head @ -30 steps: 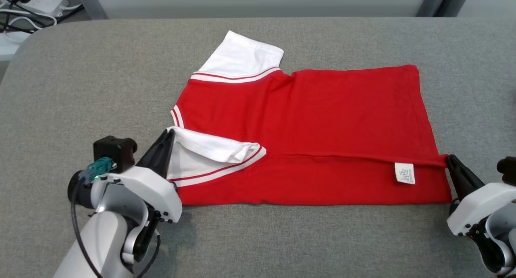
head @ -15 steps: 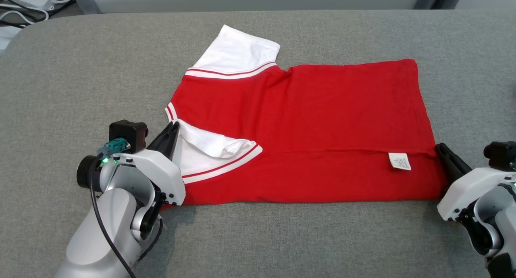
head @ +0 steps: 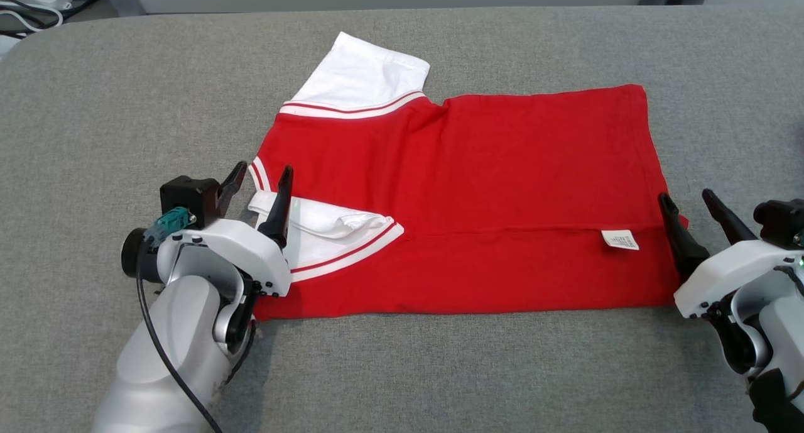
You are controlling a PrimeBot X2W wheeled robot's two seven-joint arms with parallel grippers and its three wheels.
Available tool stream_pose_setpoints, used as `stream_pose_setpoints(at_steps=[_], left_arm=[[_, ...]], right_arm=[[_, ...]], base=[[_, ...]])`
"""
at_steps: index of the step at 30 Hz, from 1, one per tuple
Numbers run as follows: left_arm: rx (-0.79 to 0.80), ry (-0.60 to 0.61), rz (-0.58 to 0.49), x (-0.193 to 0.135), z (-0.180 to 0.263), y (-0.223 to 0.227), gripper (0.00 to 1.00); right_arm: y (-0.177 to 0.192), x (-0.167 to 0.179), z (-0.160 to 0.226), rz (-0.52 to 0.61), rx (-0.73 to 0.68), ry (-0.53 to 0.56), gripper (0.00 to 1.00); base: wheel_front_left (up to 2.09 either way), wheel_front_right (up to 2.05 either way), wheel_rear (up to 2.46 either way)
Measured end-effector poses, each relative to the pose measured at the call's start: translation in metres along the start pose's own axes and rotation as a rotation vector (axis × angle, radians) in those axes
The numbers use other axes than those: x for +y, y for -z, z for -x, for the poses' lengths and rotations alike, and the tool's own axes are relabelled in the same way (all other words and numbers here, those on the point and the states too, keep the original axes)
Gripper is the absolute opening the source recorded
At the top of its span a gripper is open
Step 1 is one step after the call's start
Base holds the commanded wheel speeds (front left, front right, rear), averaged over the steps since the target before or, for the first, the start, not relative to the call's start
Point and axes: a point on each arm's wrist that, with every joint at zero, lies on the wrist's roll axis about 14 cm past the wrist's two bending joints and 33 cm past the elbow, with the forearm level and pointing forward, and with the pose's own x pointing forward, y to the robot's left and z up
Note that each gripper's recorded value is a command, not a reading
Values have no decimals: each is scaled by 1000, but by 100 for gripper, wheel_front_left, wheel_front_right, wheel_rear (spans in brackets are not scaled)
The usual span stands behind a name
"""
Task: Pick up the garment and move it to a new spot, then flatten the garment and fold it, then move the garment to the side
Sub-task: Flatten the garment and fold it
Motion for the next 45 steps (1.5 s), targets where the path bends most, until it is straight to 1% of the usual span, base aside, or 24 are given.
stream_pose_setpoints(at_steps=[6, 9, 11, 14, 20, 23, 27, 33, 37, 40, 42, 45], left_arm=[[-126, -43, 5, 6, -2, -26, 100], [-211, -49, 7, 4, 4, -49, 100], [-233, -51, 16, 2, 12, -52, 100], [-242, -65, 34, 3, 28, -47, 100], [-312, -73, 49, -1, 59, -57, 100], [-274, -76, 63, -4, 73, -37, 100], [-218, -78, 83, -7, 86, -18, 100], [-157, -96, 109, -8, 96, -2, 100], [-36, -114, 135, -7, 105, 26, 100], [24, -141, 143, -3, 111, 41, 100], [62, -157, 150, -1, 114, 49, 100], [76, -161, 155, 0, 115, 53, 100]], right_arm=[[-25, 9, -3, 34, -114, -30, 100], [-52, 18, -1, 43, -203, -48, 100], [-65, 24, 3, 38, -253, -56, 100], [-66, 31, 16, 31, -285, -58, 100], [-63, 42, 42, 18, -330, -48, 100], [-53, 43, 52, 14, -313, -38, 100], [-39, 33, 60, 11, -280, -4, 100], [-29, 27, 63, 5, -250, 15, 100], [-17, 24, 65, -11, -218, 27, 100], [-6, 20, 65, -29, -185, 39, 100], [1, 17, 65, -41, -164, 48, 100], [13, 15, 65, -49, -128, 55, 100]], base=[[0, 0, 0], [0, 0, 0], [0, 0, 0], [0, 0, 0], [0, 0, 0], [0, 0, 0], [0, 0, 0], [0, 0, 0], [0, 0, 0], [0, 0, 0], [0, 0, 0], [0, 0, 0]])
